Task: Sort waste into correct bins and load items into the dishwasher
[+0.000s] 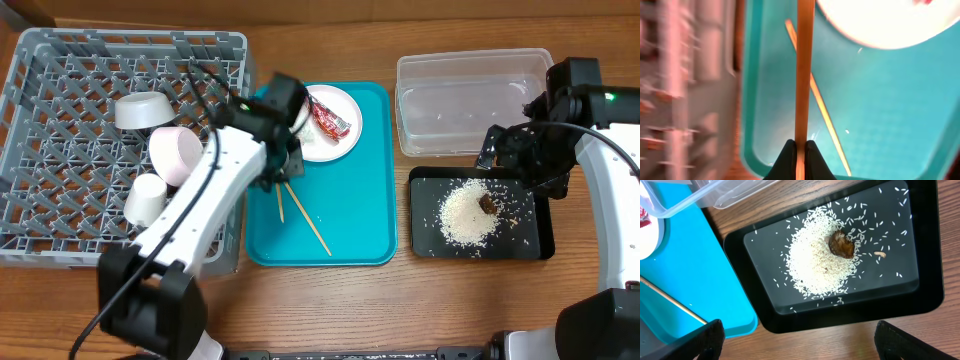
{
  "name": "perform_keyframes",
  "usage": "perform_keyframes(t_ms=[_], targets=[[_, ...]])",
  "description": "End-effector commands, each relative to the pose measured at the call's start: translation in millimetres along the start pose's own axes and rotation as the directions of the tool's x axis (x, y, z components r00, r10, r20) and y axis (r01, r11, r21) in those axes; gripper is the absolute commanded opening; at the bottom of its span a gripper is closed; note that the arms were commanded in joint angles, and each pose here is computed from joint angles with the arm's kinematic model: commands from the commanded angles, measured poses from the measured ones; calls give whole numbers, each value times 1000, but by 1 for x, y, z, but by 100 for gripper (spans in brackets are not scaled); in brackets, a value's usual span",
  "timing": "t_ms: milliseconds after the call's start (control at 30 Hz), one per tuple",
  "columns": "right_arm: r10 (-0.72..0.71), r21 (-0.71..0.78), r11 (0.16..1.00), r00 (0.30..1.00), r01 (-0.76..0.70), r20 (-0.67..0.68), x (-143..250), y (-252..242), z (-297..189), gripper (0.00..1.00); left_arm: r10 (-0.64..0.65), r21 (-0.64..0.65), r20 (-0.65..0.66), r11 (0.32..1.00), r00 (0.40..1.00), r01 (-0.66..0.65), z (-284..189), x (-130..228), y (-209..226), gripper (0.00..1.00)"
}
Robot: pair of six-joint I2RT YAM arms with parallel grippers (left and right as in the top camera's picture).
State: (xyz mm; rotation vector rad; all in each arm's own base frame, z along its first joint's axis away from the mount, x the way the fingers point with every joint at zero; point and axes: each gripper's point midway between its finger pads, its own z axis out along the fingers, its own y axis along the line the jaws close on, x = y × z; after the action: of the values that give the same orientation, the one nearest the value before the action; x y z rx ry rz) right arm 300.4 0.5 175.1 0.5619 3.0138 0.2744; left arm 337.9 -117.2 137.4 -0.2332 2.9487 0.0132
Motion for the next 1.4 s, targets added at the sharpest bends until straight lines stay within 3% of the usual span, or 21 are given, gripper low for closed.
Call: perform_keyframes(t_ms=[0,367,533,733,1033,1167,1267,1367], targets=[[-16,-11,1000,998,17,59,-4,4,-16,98,86,-25,109,996,990,-84,-37,-32,22,4],[-15,-10,1000,998,16,55,-3,3,-16,98,100,-75,150,993,984,-90,-32,-78,101,4],[-15,-10,1000,998,16,54,-3,3,-16,98,129,7,102,991,986,-130,-7,-81,97,4],[-15,-9,1000,999,16,51,-2,3,-16,98,131,-6,24,991,991,-131,20,-77,99,4],[-15,-9,1000,999,15,51,-2,3,-16,98,127,-33,18,991,992,-126,22,-77,104,4],[-15,-9,1000,999,15,51,-2,3,-16,98,127,-32,18,991,992,-126,22,-77,104,11],[-15,-8,1000,999,15,48,-1,3,-16,98,127,-32,18,992,992,-126,22,-78,104,25],[-14,-8,1000,999,15,48,-1,3,-16,98,120,-32,17,992,993,-119,22,-77,104,28]])
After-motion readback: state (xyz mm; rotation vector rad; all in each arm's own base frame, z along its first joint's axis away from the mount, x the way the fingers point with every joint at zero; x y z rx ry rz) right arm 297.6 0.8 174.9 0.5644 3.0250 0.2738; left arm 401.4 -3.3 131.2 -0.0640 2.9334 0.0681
